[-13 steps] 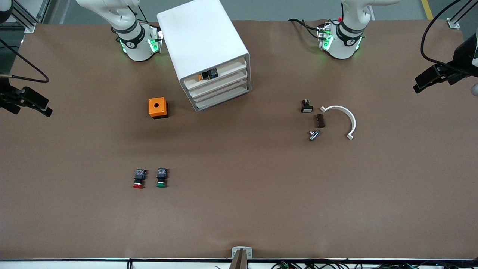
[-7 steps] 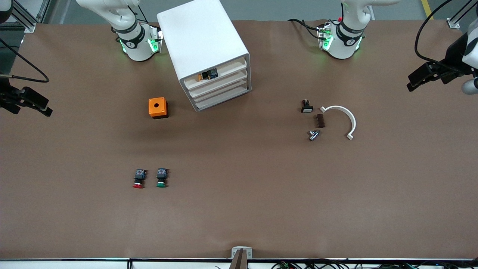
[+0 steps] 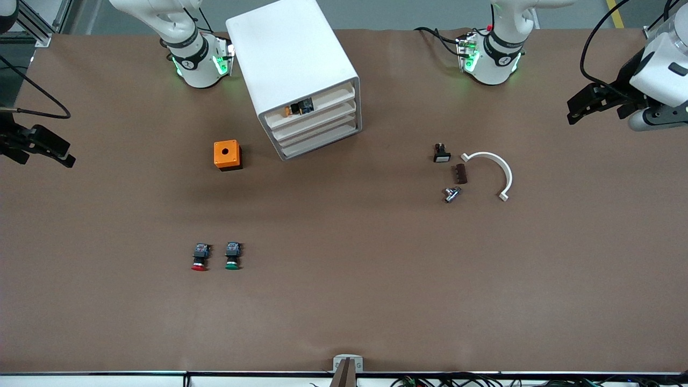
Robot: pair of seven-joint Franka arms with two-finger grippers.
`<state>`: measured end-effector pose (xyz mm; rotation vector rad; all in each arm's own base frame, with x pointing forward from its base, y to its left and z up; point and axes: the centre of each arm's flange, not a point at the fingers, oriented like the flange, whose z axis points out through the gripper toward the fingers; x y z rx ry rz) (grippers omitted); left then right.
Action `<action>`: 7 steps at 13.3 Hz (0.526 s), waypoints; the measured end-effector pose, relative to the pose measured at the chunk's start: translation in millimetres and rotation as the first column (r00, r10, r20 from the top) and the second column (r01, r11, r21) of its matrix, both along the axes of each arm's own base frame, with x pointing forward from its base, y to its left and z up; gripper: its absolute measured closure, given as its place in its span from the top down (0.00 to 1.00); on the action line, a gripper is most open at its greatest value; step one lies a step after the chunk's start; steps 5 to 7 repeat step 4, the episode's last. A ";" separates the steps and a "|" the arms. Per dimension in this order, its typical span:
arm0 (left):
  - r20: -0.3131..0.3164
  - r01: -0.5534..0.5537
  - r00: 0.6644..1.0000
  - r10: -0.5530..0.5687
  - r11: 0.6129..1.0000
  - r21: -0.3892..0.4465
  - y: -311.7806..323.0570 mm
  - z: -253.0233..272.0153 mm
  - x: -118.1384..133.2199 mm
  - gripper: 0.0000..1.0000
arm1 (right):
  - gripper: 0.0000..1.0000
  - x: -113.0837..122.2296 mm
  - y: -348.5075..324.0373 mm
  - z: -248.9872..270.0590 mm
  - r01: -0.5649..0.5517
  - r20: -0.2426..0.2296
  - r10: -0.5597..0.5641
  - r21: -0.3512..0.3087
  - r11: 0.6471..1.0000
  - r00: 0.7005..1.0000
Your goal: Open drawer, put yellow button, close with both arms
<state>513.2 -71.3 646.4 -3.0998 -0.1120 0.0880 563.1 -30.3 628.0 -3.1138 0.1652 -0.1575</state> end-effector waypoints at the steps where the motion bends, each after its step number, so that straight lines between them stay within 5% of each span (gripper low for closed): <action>1: 0.000 0.005 1.000 -0.005 1.000 0.000 0.1 0.1 -2.0 1.00 | 1.00 0.0 -0.1 0.0 0.000 0.000 0.000 0.000 1.000 1.000; 7: 0.005 0.007 1.000 -0.007 1.000 0.000 0.8 1.6 -3.4 1.00 | 1.00 0.0 -0.2 0.0 0.000 0.000 0.000 0.000 1.000 1.000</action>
